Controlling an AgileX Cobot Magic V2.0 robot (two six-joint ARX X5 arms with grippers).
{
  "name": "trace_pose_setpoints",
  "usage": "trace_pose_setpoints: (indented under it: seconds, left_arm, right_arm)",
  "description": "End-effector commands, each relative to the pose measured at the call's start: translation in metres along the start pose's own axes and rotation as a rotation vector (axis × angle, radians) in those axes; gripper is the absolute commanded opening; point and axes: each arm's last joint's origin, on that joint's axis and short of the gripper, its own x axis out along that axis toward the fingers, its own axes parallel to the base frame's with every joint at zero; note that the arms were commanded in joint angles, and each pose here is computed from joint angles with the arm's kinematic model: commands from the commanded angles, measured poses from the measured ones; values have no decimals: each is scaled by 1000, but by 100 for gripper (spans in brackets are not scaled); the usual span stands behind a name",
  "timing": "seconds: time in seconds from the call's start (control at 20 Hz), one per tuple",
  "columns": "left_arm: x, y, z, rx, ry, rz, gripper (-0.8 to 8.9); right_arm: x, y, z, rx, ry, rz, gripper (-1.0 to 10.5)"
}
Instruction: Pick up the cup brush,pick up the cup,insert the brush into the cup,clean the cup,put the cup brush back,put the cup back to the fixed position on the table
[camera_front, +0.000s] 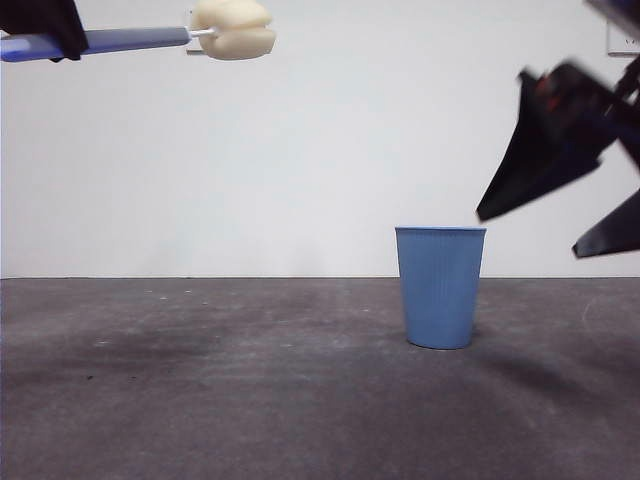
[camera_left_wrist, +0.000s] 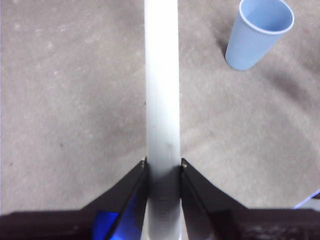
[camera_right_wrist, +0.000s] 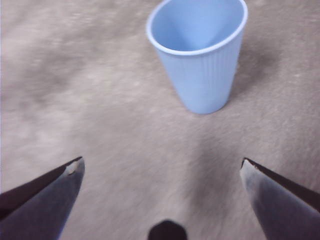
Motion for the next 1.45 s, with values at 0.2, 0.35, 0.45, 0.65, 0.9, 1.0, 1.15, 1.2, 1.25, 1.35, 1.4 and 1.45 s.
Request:
trace_pose_setpoints:
  seconds: [0.2,0.35,0.45,0.65,0.9,1.0,1.15,1.2,1.25,1.35,1.4,1.45]
  left_arm:
    - [0,0,-3,13,28,2,-9]
    - [0,0,-3,13,28,3,-9]
    - [0,0,-3,11,29,3,-9]
    - [0,1,-3,3,33,3,-9]
    - [0,1,-4,-5,36,4,-9]
    - [0,1,-4,-5,39,4,-9]
    - [0,1,-4,-17,39,5,-9]
    - [0,1,-4,-18,39,5,-9]
    - [0,1,-4,-18,39,5,-9]
    - [0,1,-4,-18,39,5,-9]
    - [0,1,-4,-18,39,5,-9]
    - [0,1,-4,-18,39,5,-9]
  right_arm:
    - [35,-5,-2,-23,-81,-37,627]
    - [55,-9,-6,-34,-101,-34,627]
    - [67,-11,-8,-39,-125,-34,627]
    - [83,-15,-12,-45,-173,-29,627]
    - [97,-21,-17,-49,-225,-36,627]
    - [102,-23,-15,-62,-246,-40,627]
    - [112,-25,-5,-77,-268,-39,627]
    - [115,-25,-1,-79,-276,-39,627]
    - [118,-25,2,-83,-284,-38,627]
    - [123,-25,8,-87,-294,-37,626]
    - [124,-25,9,-86,-295,-39,626]
    - [126,-26,9,-86,-295,-41,626]
